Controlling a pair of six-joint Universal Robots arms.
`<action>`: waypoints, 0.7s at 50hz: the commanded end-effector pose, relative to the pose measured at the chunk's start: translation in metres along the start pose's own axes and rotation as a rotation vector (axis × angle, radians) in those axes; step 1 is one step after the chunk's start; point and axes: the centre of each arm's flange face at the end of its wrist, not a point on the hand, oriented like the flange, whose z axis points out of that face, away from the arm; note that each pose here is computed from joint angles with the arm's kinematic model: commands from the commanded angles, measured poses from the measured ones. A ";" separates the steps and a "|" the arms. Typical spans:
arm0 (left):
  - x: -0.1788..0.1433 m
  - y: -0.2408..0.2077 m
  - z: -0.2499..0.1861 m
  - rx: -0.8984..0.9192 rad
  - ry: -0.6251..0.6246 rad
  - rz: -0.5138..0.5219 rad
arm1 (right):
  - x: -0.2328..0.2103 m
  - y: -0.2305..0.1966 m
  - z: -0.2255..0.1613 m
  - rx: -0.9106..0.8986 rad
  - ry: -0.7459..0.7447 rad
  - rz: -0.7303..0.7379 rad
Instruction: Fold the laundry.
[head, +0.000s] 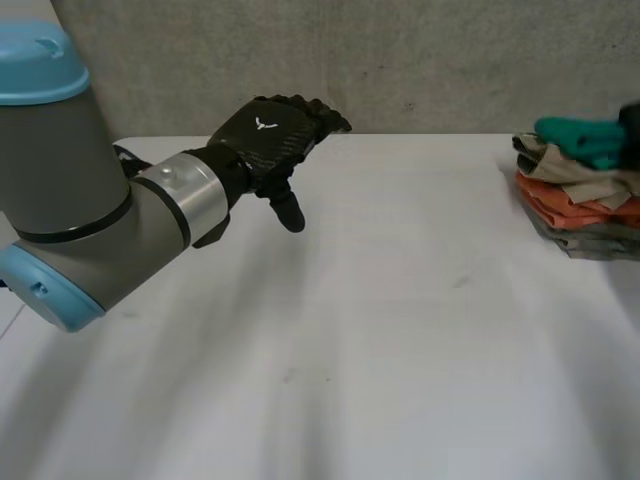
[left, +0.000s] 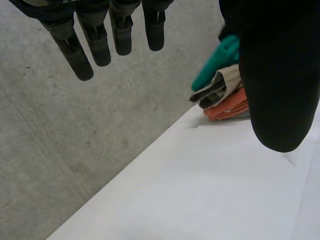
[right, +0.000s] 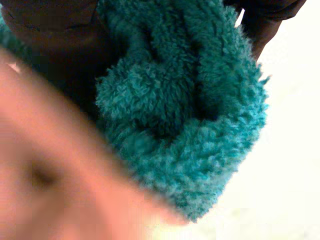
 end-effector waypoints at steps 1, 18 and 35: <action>0.005 0.002 0.000 -0.004 0.013 0.000 | -0.005 0.037 -0.025 -0.119 -0.107 0.052; 0.005 -0.009 0.001 0.048 0.006 0.016 | 0.069 -0.072 -0.039 -0.173 0.103 -0.009; -0.144 0.016 0.022 0.050 -0.483 0.184 | -0.143 -0.194 -0.086 0.114 -0.340 -0.061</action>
